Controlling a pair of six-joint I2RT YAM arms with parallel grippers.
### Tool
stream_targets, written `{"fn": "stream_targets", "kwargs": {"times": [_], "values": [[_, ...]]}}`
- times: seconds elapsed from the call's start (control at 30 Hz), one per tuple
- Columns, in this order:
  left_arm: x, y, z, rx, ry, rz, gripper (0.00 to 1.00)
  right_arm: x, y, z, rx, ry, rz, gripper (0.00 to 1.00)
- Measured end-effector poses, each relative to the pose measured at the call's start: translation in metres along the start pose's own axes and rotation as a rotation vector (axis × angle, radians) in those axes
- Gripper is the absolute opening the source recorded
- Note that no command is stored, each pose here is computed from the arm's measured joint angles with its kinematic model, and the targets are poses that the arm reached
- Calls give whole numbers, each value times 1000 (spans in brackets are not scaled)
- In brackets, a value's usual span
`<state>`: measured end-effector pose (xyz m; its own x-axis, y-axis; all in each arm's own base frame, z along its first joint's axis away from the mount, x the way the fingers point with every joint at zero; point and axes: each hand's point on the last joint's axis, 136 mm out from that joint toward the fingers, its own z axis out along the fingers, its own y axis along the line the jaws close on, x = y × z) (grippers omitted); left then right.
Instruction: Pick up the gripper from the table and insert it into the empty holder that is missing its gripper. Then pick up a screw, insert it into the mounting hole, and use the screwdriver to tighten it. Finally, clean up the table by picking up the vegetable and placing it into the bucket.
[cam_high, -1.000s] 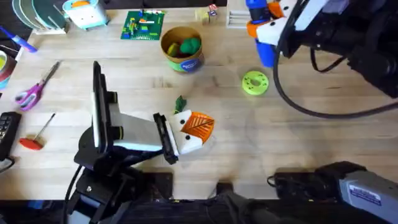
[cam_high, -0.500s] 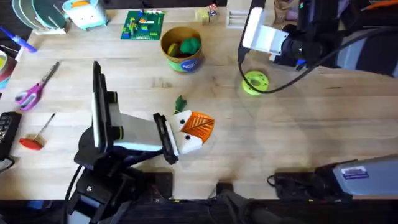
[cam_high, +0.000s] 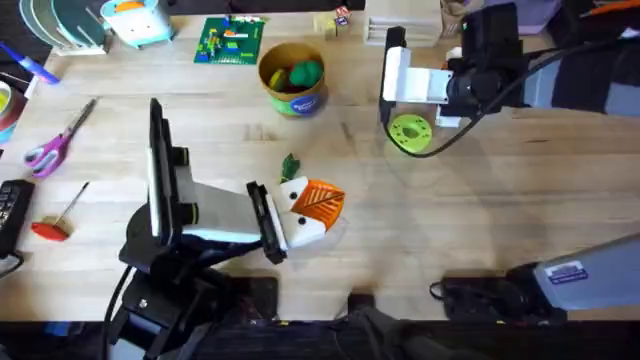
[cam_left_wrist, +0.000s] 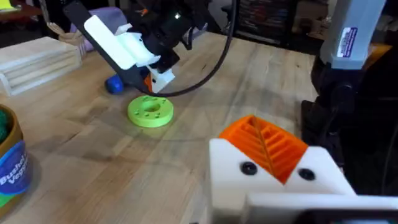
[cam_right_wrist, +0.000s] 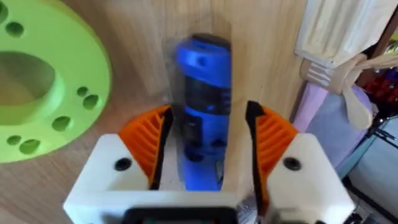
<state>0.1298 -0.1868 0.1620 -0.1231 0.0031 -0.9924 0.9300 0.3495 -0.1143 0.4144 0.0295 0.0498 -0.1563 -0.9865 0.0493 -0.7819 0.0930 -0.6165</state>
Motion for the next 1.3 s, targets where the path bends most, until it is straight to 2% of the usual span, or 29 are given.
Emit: {"fn": "stream_targets", "kwargs": {"times": [0.03,0.1,0.13,0.37,0.5,0.6,0.63,0.67,0.8,0.83,0.87,0.9,0.93,1.0,1.07,1.1,1.13,1.2,1.3], "values": [[0,0,0,0,0,0,6,0,1,-1,-5,1,-1,735],[0,0,0,0,0,0,6,0,-4,-4,5,-1,0,955],[0,0,0,0,0,0,6,0,-5,-6,2,0,2,985],[0,0,0,0,0,0,6,1,-5,-7,1,3,72,991],[0,0,0,0,0,0,6,-4,-22,-19,66,-29,222,991],[0,0,0,0,0,0,11,-5,-44,-45,141,-68,356,991],[0,0,0,0,0,4,105,-4,-52,-55,166,-83,403,991],[0,0,0,0,0,3,251,-3,-60,-67,192,-99,450,991],[0,0,0,0,0,3,885,5,-87,-126,288,-184,678,991],[0,0,0,0,0,0,966,7,-90,-139,300,-202,723,991],[0,0,0,0,0,0,990,9,-91,-153,311,-222,772,991],[0,0,0,0,0,-1,968,10,-90,-165,314,-238,811,991],[0,0,0,0,0,0,840,11,-87,-177,308,-253,851,991],[0,0,0,0,0,0,545,10,-77,-194,285,-275,911,991],[0,0,0,0,0,0,201,6,-64,-204,246,-285,947,991],[0,0,0,0,0,0,75,4,-58,-207,225,-285,954,991],[0,0,0,-1,0,8,79,1,-51,-209,203,-284,955,991],[0,0,0,0,0,8,372,-6,-37,-212,157,-282,946,991],[0,0,0,0,0,8,873,-19,-22,-219,107,-298,914,993]]}}
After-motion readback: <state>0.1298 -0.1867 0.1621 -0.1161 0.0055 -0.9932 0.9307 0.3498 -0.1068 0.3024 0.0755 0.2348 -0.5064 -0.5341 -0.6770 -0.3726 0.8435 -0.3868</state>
